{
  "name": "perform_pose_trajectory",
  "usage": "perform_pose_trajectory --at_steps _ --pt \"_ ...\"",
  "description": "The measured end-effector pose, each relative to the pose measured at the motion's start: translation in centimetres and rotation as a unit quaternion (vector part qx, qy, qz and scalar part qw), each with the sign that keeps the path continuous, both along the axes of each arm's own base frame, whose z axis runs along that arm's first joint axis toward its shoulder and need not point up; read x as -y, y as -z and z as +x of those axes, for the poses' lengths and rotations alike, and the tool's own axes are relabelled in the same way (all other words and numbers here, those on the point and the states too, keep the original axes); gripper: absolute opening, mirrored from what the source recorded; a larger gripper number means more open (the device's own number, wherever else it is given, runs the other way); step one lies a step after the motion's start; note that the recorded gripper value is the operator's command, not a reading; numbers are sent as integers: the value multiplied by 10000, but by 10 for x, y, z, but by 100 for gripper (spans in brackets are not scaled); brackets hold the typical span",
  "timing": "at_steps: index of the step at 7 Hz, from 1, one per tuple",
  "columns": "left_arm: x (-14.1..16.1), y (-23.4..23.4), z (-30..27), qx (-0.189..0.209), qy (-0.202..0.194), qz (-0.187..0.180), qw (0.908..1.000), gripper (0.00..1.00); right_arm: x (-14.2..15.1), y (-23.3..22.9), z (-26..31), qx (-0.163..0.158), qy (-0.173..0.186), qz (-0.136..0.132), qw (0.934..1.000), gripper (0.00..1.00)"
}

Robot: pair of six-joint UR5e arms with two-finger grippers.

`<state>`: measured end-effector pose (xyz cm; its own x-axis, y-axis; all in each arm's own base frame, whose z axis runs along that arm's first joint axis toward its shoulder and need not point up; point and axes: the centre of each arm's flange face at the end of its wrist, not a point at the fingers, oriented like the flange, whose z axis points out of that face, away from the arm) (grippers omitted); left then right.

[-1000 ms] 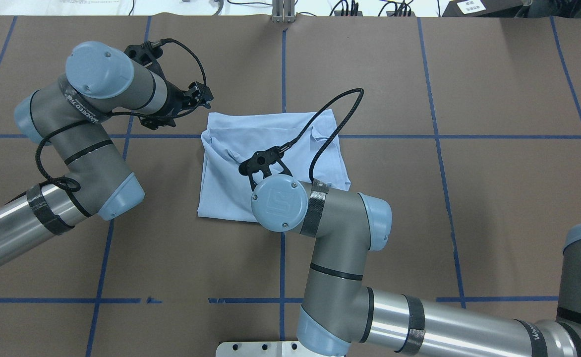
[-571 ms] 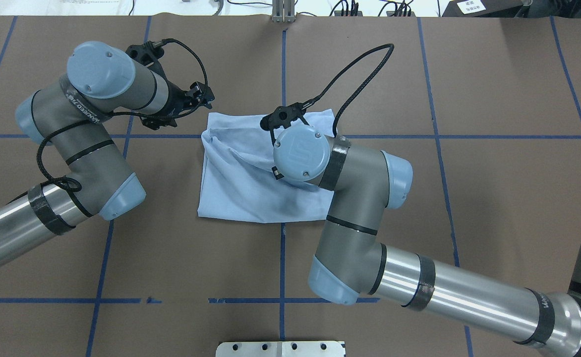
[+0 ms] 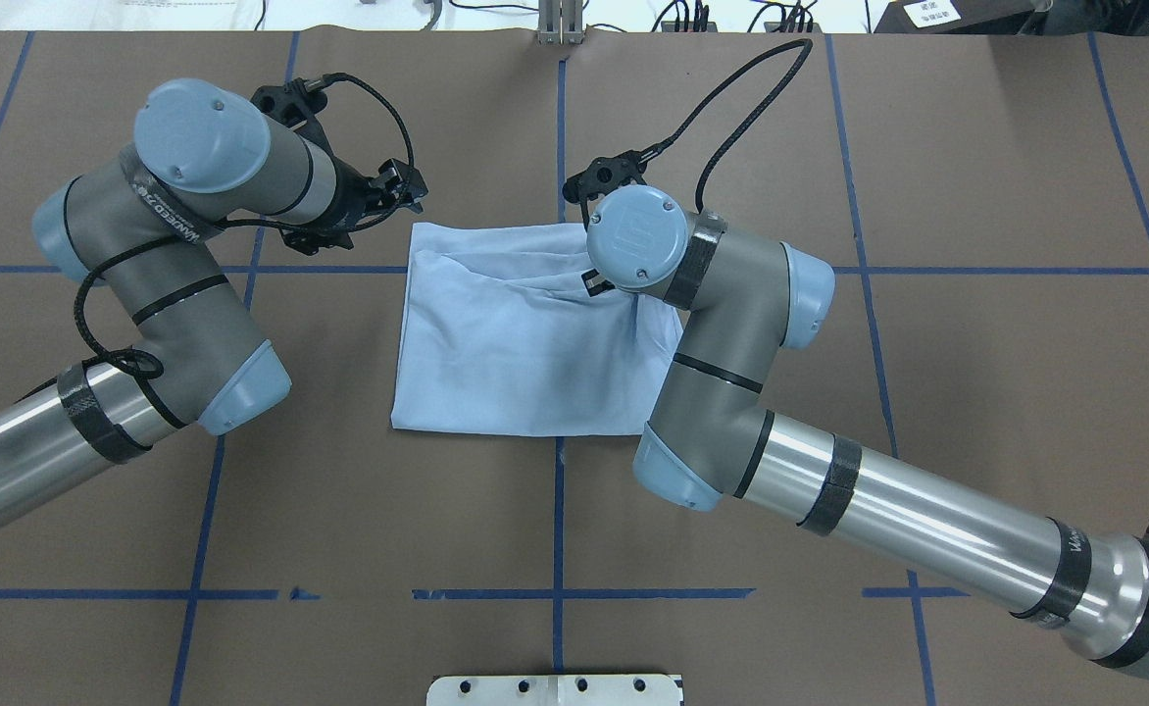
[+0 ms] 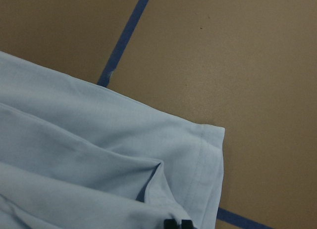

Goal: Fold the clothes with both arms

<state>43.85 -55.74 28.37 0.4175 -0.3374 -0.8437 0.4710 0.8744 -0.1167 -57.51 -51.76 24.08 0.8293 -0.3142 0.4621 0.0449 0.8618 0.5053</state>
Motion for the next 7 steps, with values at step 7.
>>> perform_pose_trajectory --at_steps 7 --pt "44 -21 -146 1193 -836 1271 9811 100 156 -14 204 369 564 -1012 9926 100"
